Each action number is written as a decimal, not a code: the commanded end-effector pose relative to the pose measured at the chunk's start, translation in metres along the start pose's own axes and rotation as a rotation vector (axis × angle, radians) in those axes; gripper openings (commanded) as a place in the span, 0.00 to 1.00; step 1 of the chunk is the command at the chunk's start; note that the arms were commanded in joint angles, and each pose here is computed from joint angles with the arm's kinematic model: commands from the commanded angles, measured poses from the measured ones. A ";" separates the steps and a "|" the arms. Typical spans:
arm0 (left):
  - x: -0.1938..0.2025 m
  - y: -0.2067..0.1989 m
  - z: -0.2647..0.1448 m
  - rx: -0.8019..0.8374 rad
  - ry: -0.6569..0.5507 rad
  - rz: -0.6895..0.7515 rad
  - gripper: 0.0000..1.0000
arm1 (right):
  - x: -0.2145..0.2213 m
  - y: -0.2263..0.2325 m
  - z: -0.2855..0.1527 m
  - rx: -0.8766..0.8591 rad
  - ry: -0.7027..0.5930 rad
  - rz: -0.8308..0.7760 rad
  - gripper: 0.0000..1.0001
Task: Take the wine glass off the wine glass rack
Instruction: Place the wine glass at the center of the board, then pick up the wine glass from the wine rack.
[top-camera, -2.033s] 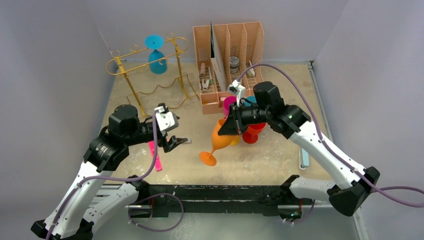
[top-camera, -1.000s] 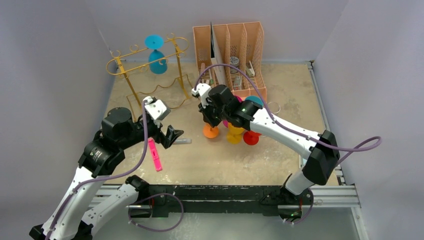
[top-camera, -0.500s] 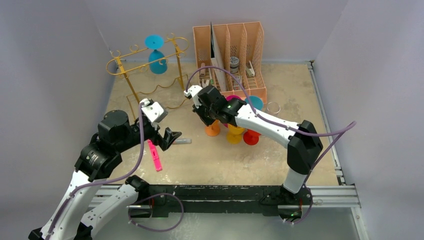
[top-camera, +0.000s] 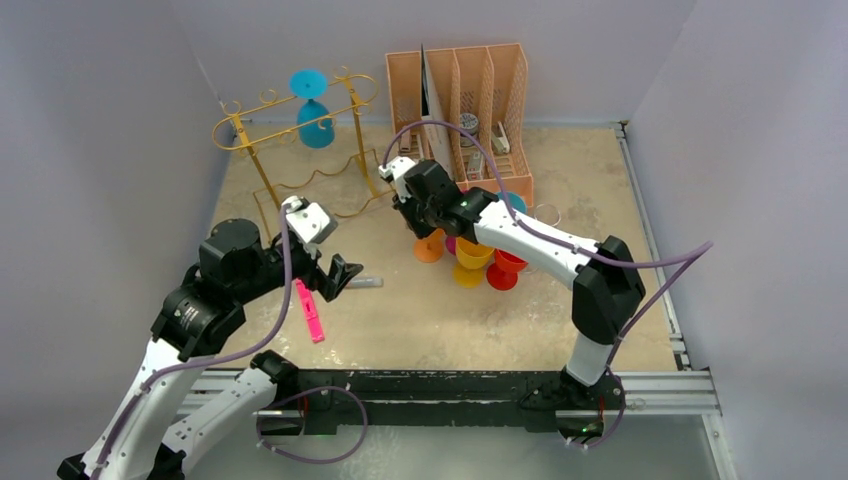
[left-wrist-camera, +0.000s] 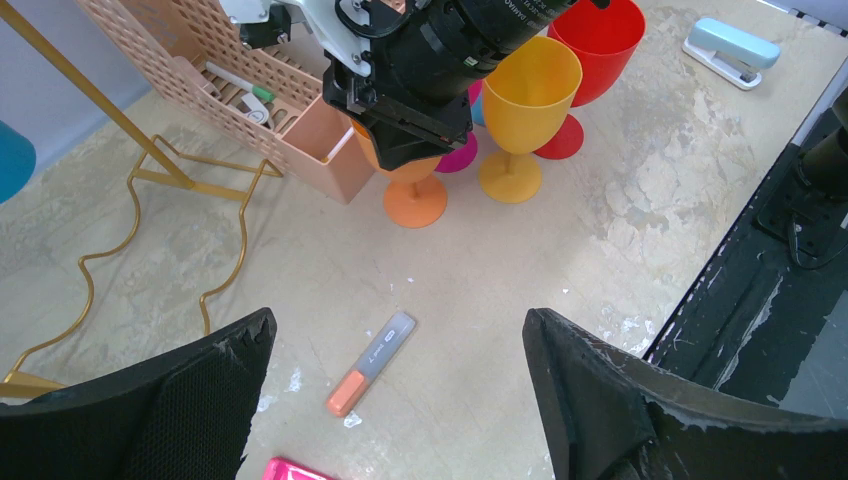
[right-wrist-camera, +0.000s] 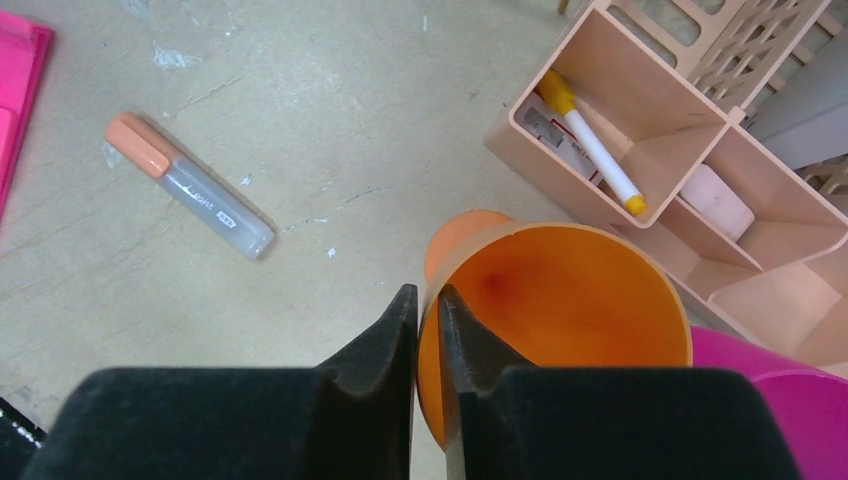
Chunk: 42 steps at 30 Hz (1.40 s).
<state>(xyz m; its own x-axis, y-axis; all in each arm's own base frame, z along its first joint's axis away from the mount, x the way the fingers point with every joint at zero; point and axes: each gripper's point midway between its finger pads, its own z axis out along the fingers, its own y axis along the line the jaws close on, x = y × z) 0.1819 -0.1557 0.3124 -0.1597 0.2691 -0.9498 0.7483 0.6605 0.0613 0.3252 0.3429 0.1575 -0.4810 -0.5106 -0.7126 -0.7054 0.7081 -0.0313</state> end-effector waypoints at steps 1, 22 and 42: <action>-0.013 0.003 -0.002 -0.015 -0.024 -0.007 0.92 | -0.022 0.004 -0.004 -0.016 -0.053 0.020 0.17; -0.035 0.000 0.003 0.015 -0.080 -0.036 0.95 | -0.064 0.032 -0.104 -0.184 -0.125 0.126 0.55; -0.151 0.107 0.056 -0.109 -0.123 -0.320 0.99 | -0.025 0.038 -0.200 -0.276 -0.419 0.365 0.60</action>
<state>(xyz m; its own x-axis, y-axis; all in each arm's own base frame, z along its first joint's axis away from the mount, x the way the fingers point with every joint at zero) 0.3189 -0.1619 0.4080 -0.3001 0.0209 -0.9537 0.5694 0.8060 -0.1616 0.2167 0.2856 0.2976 -0.5082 -0.0711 -0.8583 -0.6706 0.6580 0.3426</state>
